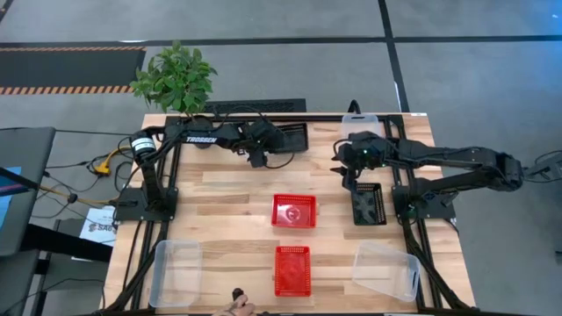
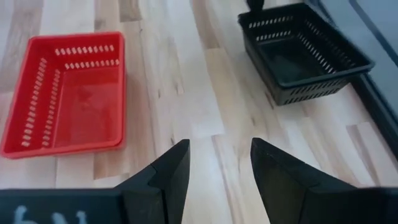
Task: Stack baskets by color
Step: Stack the top left black bin on top of the top right black bin
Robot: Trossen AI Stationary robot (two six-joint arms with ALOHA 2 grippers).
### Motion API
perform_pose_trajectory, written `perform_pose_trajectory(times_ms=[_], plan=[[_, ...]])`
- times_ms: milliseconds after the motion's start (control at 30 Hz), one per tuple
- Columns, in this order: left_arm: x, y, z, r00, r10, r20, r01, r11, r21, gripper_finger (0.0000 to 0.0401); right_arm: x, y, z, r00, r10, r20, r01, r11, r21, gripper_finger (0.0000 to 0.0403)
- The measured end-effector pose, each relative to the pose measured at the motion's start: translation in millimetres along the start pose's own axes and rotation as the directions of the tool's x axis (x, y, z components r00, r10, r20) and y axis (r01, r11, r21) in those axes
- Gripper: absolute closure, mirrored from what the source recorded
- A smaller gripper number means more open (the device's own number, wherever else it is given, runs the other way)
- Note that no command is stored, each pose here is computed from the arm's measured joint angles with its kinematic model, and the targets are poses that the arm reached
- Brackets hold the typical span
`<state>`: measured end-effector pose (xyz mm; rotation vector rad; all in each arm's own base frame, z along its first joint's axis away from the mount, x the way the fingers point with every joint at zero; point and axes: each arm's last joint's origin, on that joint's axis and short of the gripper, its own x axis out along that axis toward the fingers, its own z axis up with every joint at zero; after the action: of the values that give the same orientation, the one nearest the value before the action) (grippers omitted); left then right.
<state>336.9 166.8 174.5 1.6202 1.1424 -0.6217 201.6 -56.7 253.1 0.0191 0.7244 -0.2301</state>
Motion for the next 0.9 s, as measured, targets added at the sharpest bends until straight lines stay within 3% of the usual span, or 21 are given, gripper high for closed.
perform_pose_trajectory(times_ms=[600, 900], plan=[[-6.1, 10.0, -4.4, 1.0, 0.018, -0.015, -0.019, 0.998, -0.055, 0.0399, 0.0, -4.7, -0.5, 1.0, -0.016, -0.002, 0.016, 1.0, 0.013, 0.0212], [-6.2, 11.9, -5.2, 0.999, 0.039, -0.021, -0.042, 0.986, -0.159, 0.0333, 0.0, -4.6, -0.8, 1.0, -0.015, -0.005, 0.015, 1.0, 0.012, 0.0212]])
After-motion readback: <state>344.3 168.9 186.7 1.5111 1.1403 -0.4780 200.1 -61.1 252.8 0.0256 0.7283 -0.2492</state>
